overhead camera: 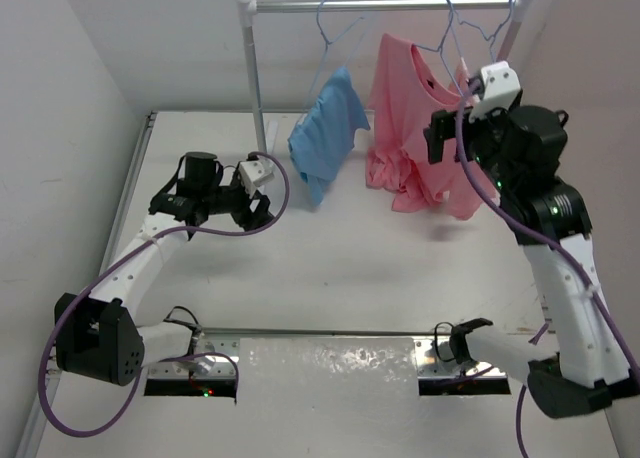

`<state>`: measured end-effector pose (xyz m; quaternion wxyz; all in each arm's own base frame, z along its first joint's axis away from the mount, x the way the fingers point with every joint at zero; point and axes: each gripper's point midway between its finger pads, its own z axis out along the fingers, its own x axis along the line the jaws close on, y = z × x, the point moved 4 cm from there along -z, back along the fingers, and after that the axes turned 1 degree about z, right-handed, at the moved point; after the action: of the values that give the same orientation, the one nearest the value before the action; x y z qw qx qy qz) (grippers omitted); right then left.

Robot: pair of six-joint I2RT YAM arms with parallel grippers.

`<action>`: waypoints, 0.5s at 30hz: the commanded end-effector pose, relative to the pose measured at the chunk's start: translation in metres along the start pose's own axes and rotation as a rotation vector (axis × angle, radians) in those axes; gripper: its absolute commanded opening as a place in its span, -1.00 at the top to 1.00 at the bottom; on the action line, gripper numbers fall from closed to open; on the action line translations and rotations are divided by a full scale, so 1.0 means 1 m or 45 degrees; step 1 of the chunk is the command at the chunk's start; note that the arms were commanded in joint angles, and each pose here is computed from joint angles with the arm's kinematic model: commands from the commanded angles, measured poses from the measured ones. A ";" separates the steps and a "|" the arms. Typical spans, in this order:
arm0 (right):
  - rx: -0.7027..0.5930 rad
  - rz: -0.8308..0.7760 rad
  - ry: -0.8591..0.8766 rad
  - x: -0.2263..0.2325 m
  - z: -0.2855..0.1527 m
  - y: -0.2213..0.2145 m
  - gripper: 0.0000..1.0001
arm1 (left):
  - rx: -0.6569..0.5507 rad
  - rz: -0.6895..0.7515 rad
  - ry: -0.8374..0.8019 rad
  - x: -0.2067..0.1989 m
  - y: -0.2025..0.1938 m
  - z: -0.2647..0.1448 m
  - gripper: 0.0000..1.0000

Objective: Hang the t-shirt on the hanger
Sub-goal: Place the hanger at the clothesline, then reset both arms

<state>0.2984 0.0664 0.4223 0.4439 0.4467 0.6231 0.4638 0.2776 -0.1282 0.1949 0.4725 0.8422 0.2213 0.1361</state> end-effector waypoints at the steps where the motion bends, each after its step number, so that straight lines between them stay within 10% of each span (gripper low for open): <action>1: -0.114 0.104 0.218 0.027 -0.027 -0.003 -0.98 | -0.060 0.001 0.106 0.013 0.015 -0.005 -0.36; 9: -0.334 0.267 0.893 0.102 -0.063 -0.038 -0.98 | -0.058 -0.018 0.157 0.017 0.014 -0.005 -0.36; 15: 0.112 0.389 0.795 0.117 -0.030 -0.168 -0.98 | -0.022 -0.048 0.257 0.027 0.008 -0.007 -0.36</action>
<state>0.2210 0.1415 0.2845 0.1753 0.3571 0.6673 0.6297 0.2927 -0.1196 0.1951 0.4568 0.8287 0.2701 0.1776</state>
